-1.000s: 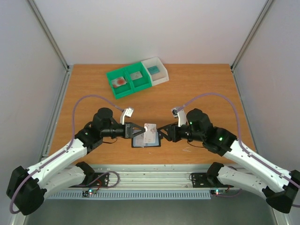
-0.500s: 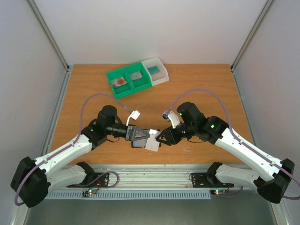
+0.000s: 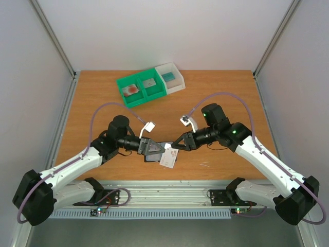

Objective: Take the credit cards out of the card holder

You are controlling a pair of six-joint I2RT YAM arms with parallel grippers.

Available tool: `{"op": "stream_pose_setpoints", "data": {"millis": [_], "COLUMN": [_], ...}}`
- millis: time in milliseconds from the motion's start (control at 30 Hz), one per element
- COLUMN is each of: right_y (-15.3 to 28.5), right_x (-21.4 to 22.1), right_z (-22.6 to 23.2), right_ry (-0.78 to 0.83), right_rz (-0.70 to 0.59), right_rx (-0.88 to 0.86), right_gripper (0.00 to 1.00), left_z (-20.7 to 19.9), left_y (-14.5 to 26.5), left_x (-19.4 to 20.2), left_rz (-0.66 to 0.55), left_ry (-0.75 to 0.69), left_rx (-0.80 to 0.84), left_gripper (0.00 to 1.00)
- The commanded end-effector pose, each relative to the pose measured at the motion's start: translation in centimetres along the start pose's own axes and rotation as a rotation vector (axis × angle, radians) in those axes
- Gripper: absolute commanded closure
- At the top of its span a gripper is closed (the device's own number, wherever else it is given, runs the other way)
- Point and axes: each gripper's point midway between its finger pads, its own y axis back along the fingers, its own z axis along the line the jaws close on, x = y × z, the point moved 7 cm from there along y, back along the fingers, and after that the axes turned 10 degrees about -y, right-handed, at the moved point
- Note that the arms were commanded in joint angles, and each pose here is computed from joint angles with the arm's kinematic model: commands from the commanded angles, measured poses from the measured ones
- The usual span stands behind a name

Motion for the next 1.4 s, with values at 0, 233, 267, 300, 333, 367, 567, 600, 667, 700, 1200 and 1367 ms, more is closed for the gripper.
{"op": "stream_pose_setpoints", "data": {"millis": [0, 233, 267, 300, 333, 367, 567, 600, 667, 700, 1200, 1367], "right_y": [-0.5, -1.0, -1.1, -1.1, -1.1, -1.1, -1.4, -1.4, -1.4, -1.4, -0.5, 0.3], "right_x": [0.3, 0.2, 0.2, 0.2, 0.2, 0.2, 0.2, 0.2, 0.3, 0.3, -1.6, -4.1], "right_z": [0.0, -0.8, -0.9, -1.0, -1.1, -1.1, -1.1, -1.1, -1.1, -1.0, 0.0, -0.1], "right_ry": [-0.02, -0.044, -0.048, -0.052, -0.057, -0.06, -0.073, -0.073, -0.075, -0.075, -0.124, -0.209], "right_rz": [0.046, 0.06, 0.06, 0.061, 0.063, 0.066, 0.086, 0.088, 0.094, 0.099, -0.052, -0.219], "right_rx": [-0.072, -0.042, -0.038, -0.033, -0.026, -0.023, -0.044, -0.05, -0.06, -0.067, -0.05, -0.026], "right_gripper": [0.63, 0.66, 0.69, 0.72, 0.73, 0.73, 0.73, 0.74, 0.77, 0.79, 0.99, 0.99], "left_z": [-0.2, -0.3, -0.3, -0.2, -0.3, -0.3, -0.5, -0.5, -0.5, -0.6, -1.3, -2.2], "left_y": [-0.2, -0.3, -0.3, -0.3, -0.3, -0.3, -0.4, -0.3, -0.3, -0.3, 2.2, 4.8], "left_x": [-0.1, -0.1, -0.1, -0.1, -0.1, -0.1, -0.2, -0.3, -0.2, -0.3, -2.4, -2.9], "left_rz": [-0.003, -0.001, 0.0, -0.001, -0.002, -0.002, -0.004, -0.007, -0.008, -0.011, -0.226, -0.409], "left_ry": [-0.034, -0.036, -0.036, -0.035, -0.036, -0.034, -0.04, -0.041, -0.042, -0.046, -0.011, 0.035], "left_rx": [0.032, 0.038, 0.037, 0.036, 0.036, 0.036, 0.05, 0.049, 0.052, 0.054, -0.263, -0.416], "left_gripper": [1.0, 1.0, 1.0, 1.0, 1.0, 1.0, 1.0, 1.0, 1.0, 1.0, 0.21, 0.1]}}
